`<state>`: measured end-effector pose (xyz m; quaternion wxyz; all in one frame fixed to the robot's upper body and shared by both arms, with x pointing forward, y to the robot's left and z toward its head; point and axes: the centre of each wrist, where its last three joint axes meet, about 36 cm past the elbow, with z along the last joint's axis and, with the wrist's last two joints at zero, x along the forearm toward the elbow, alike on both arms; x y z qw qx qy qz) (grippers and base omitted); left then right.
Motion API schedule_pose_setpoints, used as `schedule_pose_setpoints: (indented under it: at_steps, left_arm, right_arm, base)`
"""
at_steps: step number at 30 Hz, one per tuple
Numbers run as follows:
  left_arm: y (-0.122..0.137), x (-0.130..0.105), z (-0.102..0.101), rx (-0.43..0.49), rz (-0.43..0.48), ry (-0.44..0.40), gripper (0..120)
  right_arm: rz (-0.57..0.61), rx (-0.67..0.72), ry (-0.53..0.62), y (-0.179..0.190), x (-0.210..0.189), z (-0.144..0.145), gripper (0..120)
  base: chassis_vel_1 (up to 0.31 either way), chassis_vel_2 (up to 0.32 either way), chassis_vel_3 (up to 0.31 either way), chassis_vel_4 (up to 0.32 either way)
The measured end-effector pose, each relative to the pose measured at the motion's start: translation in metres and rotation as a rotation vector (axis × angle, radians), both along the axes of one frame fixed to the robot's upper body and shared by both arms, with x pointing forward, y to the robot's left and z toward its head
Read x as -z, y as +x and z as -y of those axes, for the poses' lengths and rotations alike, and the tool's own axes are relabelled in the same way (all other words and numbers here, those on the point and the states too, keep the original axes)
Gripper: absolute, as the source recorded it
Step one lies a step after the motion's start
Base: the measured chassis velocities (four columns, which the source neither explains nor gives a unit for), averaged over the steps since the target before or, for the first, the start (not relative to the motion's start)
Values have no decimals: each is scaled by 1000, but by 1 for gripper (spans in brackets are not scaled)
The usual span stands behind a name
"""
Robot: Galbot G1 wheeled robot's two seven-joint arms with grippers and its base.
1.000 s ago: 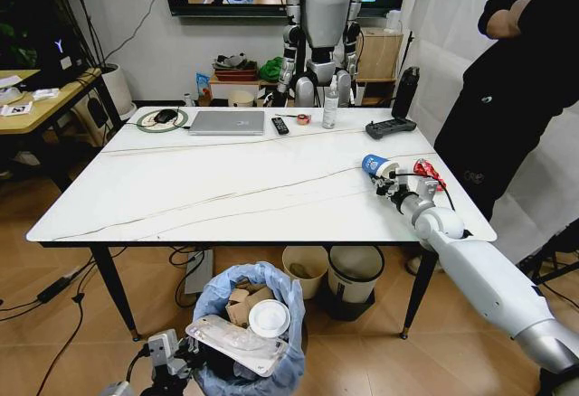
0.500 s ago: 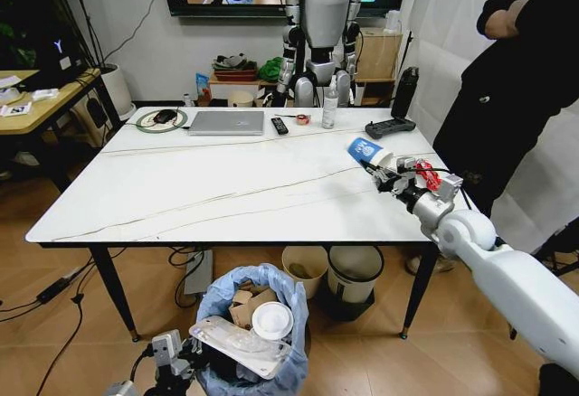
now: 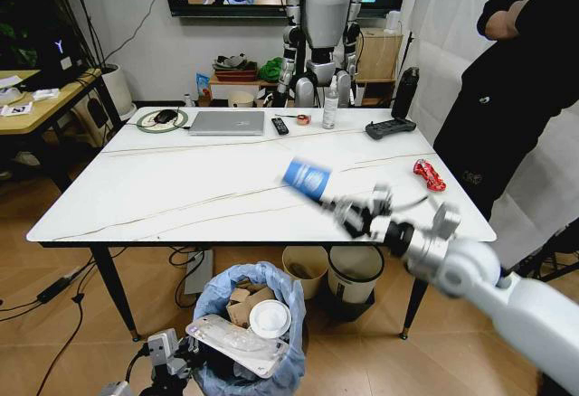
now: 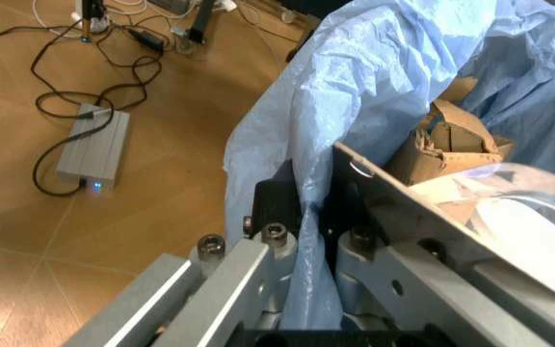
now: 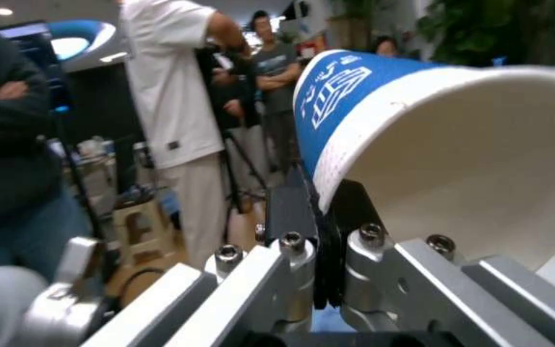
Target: Pick up the trash bin and place the trash from the table into it.
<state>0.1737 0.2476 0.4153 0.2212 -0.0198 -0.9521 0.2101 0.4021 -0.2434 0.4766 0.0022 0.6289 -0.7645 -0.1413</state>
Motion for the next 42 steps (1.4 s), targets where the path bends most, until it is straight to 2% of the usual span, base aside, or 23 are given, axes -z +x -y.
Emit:
schedule_pose_setpoints:
  at_steps: [6, 12, 20, 31, 39, 42]
  left_arm:
    - [1, 0, -1, -5, 2, 3, 0]
    - [1, 0, 0, -12, 2, -1, 0]
    - [2, 2, 1, -19, -1, -3, 0]
    - [3, 3, 1, -25, 3, -6, 0]
    - [3, 1, 0, -26, 6, -1, 0]
    - [3, 0, 0, -27, 7, -1, 0]
  right_arm:
    - [-38, -84, 3, -39, 23, -42, 0]
    - [-73, -74, 10, -39, 45, -66, 0]
    - [-100, -44, -1, -31, 73, -72, 0]
    - [-114, -103, 2, -46, 89, -87, 0]
    - [-106, -85, -27, -46, 95, -75, 0]
    - [-105, -84, -37, -48, 96, -72, 8]
  base:
    - [0, 0, 0, 0]
    - [0, 0, 0, 0]
    - [0, 0, 0, 0]
    - [0, 0, 0, 0]
    - [0, 0, 0, 0]
    - [0, 0, 0, 0]
